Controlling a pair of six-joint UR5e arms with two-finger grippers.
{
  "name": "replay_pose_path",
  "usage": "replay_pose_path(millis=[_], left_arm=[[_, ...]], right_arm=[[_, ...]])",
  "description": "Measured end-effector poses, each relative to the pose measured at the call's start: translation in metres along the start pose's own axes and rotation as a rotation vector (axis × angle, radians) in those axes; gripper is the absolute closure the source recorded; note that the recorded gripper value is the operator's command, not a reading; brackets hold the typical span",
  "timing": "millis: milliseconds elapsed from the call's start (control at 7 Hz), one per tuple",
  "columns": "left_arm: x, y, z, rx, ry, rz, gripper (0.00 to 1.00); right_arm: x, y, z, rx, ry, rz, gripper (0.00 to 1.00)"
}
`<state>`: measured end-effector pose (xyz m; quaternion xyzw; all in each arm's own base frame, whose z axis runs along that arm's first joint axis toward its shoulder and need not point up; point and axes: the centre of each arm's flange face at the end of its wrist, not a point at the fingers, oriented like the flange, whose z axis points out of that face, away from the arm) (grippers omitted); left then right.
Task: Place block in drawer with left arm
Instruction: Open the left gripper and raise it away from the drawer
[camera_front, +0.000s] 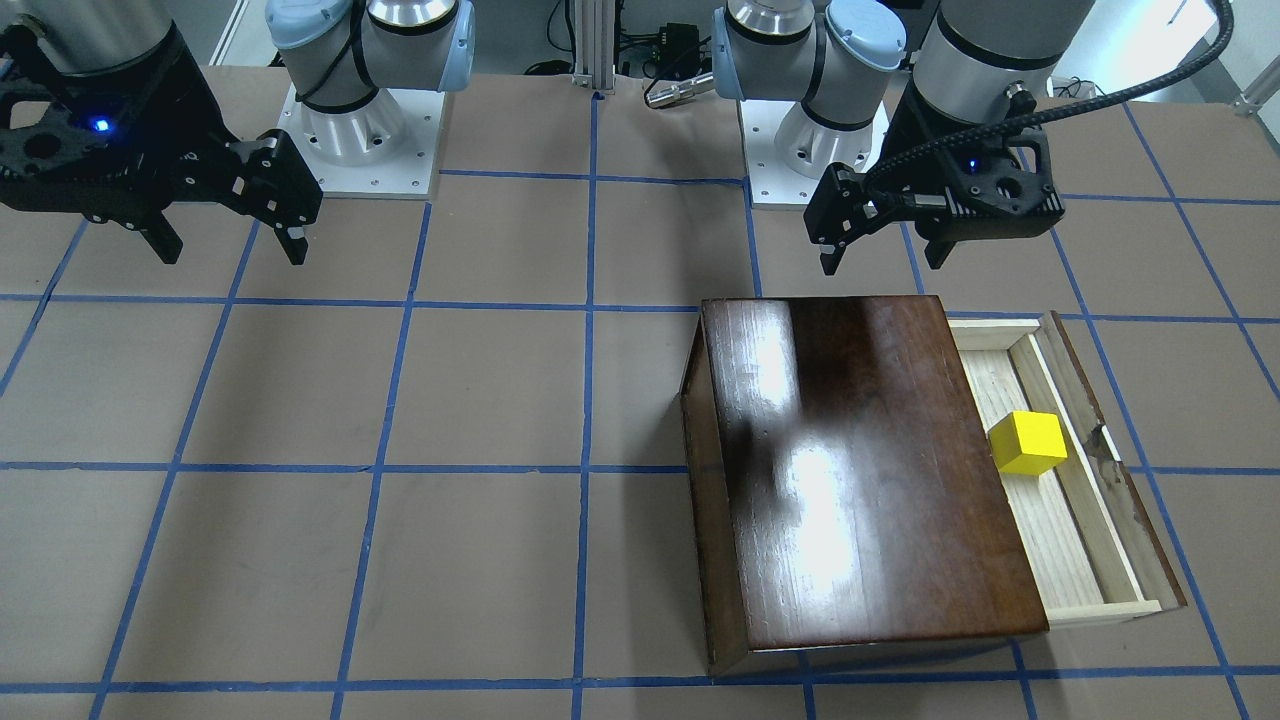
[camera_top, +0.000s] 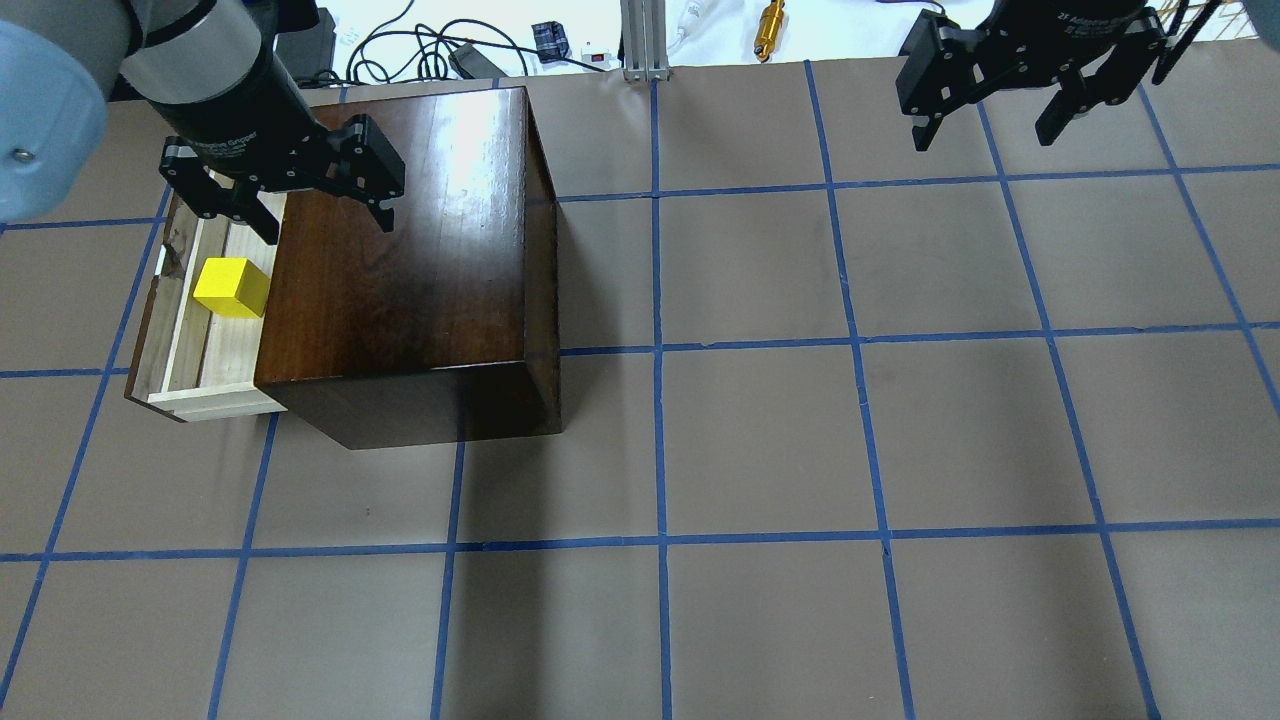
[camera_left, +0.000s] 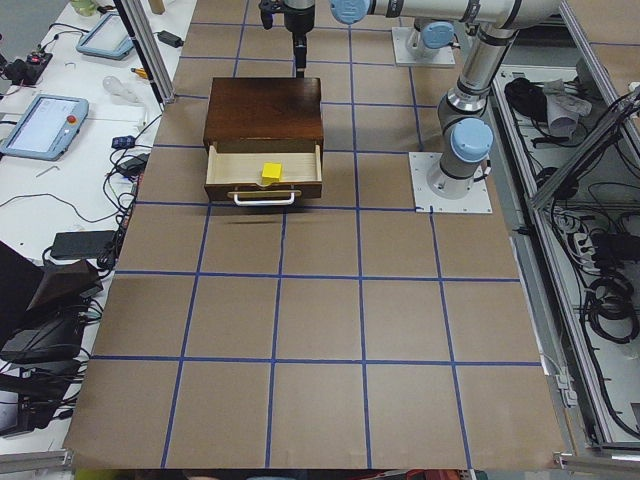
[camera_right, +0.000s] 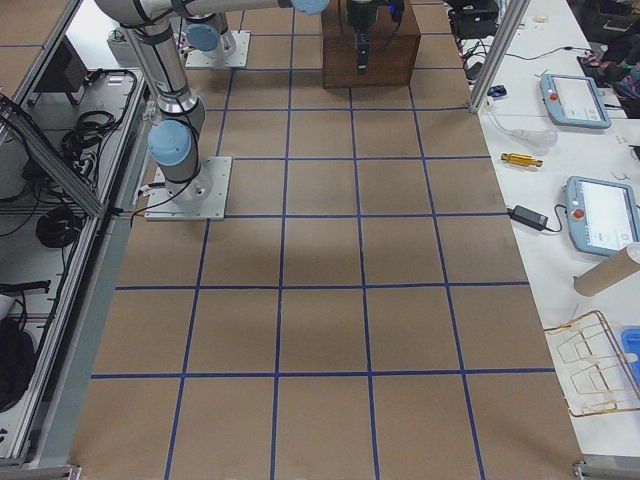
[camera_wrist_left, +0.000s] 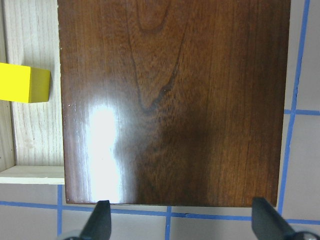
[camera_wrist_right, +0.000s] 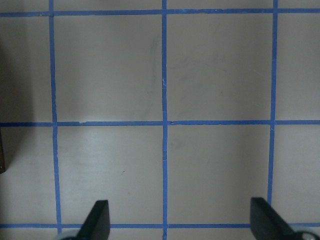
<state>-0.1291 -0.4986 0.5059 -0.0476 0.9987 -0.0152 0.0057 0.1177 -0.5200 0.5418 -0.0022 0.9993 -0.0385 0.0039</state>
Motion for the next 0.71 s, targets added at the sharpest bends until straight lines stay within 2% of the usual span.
replay_pose_path(millis=[714], left_arm=[[-0.0008, -0.0028, -0.0073, 0.005, 0.0, -0.033, 0.0]], right_arm=[[0.0, 0.0002, -0.0002, 0.0, 0.001, 0.0, 0.0]])
